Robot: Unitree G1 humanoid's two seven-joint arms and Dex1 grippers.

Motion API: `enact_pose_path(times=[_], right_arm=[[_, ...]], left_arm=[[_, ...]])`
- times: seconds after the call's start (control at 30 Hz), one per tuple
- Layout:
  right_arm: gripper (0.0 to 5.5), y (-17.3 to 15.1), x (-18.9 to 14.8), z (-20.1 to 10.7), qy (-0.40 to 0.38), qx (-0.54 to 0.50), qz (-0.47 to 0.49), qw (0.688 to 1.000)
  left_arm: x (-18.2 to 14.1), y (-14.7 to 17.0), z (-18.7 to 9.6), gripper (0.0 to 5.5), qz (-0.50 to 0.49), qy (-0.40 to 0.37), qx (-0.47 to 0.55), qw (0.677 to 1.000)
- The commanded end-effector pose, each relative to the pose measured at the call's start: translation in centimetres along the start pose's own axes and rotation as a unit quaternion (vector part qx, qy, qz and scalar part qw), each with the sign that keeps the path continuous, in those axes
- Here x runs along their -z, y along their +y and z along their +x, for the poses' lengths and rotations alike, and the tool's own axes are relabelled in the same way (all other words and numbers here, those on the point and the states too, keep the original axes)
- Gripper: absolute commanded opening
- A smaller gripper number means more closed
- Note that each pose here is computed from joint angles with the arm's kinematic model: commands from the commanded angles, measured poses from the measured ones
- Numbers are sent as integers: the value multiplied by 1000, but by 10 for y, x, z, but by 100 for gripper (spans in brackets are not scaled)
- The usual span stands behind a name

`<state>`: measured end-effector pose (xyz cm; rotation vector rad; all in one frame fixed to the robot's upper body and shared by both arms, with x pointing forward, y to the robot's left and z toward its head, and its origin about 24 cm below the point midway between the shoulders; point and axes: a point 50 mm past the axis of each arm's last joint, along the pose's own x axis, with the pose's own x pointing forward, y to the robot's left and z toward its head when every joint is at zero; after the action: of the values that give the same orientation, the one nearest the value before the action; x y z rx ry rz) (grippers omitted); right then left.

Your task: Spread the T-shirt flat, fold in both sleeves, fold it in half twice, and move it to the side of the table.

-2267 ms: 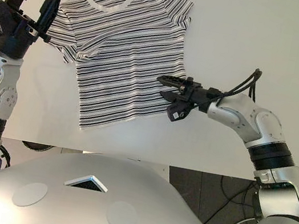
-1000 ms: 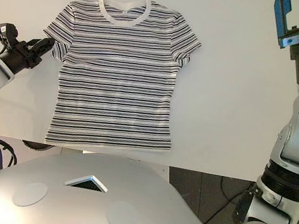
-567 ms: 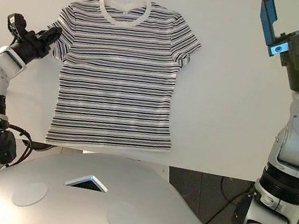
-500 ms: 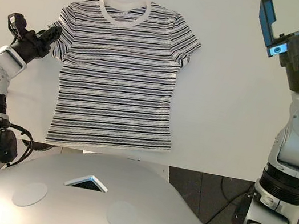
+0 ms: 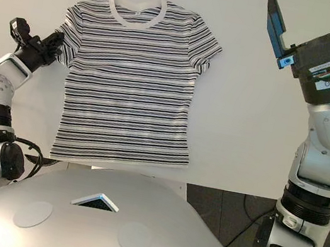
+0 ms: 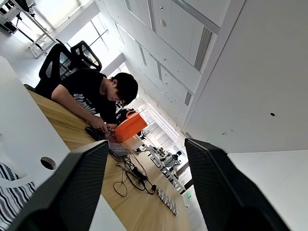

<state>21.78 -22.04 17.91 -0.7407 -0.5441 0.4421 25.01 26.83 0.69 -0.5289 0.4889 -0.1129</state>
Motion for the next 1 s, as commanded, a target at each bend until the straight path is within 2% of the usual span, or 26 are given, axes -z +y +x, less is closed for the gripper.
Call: enact_pose_path(times=[0.03,0.13,0.37,0.5,0.73,1.0], right_arm=[[292,3,-2,3,-2,-10,-1,1000],[292,4,-2,5,-4,-11,1,1000],[292,9,-1,7,-6,-14,6,1000],[292,12,3,4,-2,-12,8,1000],[292,19,8,2,3,-16,12,1000],[292,27,18,-4,21,-19,16,999]], left_arm=[[16,1,-2,3,2,28,-15,999],[12,-6,-3,3,14,10,-7,1000],[-9,-43,-8,3,106,-75,16,991],[-13,-62,-8,3,146,-93,26,985],[-2,-85,2,3,213,-80,41,973],[25,-121,33,3,282,-31,82,955]])
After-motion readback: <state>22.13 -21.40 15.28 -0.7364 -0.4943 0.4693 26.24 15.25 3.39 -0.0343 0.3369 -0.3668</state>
